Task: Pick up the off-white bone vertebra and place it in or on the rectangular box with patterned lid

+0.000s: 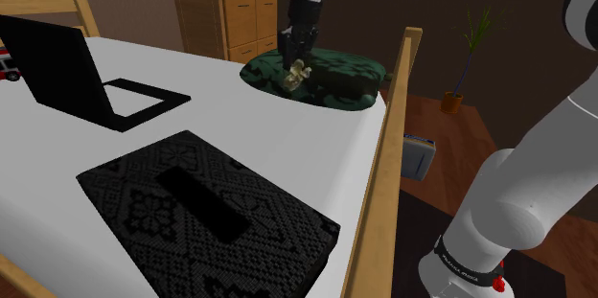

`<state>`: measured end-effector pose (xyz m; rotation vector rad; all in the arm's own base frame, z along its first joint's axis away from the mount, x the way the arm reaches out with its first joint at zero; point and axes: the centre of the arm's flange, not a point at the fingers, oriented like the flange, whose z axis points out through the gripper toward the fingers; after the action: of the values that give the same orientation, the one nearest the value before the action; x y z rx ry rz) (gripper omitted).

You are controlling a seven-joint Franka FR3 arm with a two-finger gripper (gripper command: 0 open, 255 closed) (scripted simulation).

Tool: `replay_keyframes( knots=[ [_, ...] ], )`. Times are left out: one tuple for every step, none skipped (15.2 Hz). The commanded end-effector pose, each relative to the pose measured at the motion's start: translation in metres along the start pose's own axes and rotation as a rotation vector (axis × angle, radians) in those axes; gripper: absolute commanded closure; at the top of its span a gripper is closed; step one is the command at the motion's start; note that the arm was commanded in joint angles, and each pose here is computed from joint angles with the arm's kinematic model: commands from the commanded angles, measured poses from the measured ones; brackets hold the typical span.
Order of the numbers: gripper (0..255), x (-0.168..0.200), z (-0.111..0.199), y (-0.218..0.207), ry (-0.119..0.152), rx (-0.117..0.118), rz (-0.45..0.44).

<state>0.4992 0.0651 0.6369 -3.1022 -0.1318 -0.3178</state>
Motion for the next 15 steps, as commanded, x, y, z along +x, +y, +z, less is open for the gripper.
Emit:
replay_keyframes(
  knots=[
    [255,0.002,-0.011,-0.001,0.000,0.000,0.000],
    [255,0.003,-0.016,-0.001,0.000,0.000,0.000],
    [255,0.004,-0.022,-0.001,0.000,0.000,0.000],
    [255,0.005,-0.027,-0.001,0.000,0.000,0.000],
    [255,0.007,-0.032,-0.001,0.000,0.000,0.000],
    [255,0.008,-0.037,-0.002,0.000,0.000,0.000],
    [255,0.009,-0.042,-0.002,0.000,0.000,0.000],
    [255,0.010,-0.047,-0.002,0.000,0.000,0.000],
    [255,0.010,-0.048,-0.002,0.000,0.000,0.000],
    [255,0.007,-0.050,-0.014,0.000,0.000,0.000],
    [255,0.003,-0.051,-0.027,0.000,0.000,0.000],
    [255,0.000,-0.053,-0.040,0.000,0.000,0.000],
    [255,-0.003,-0.054,-0.052,0.000,0.000,0.000],
    [255,-0.007,-0.055,-0.065,0.000,0.000,0.000],
    [255,-0.010,-0.057,-0.078,0.000,0.000,0.000]
  ],
)
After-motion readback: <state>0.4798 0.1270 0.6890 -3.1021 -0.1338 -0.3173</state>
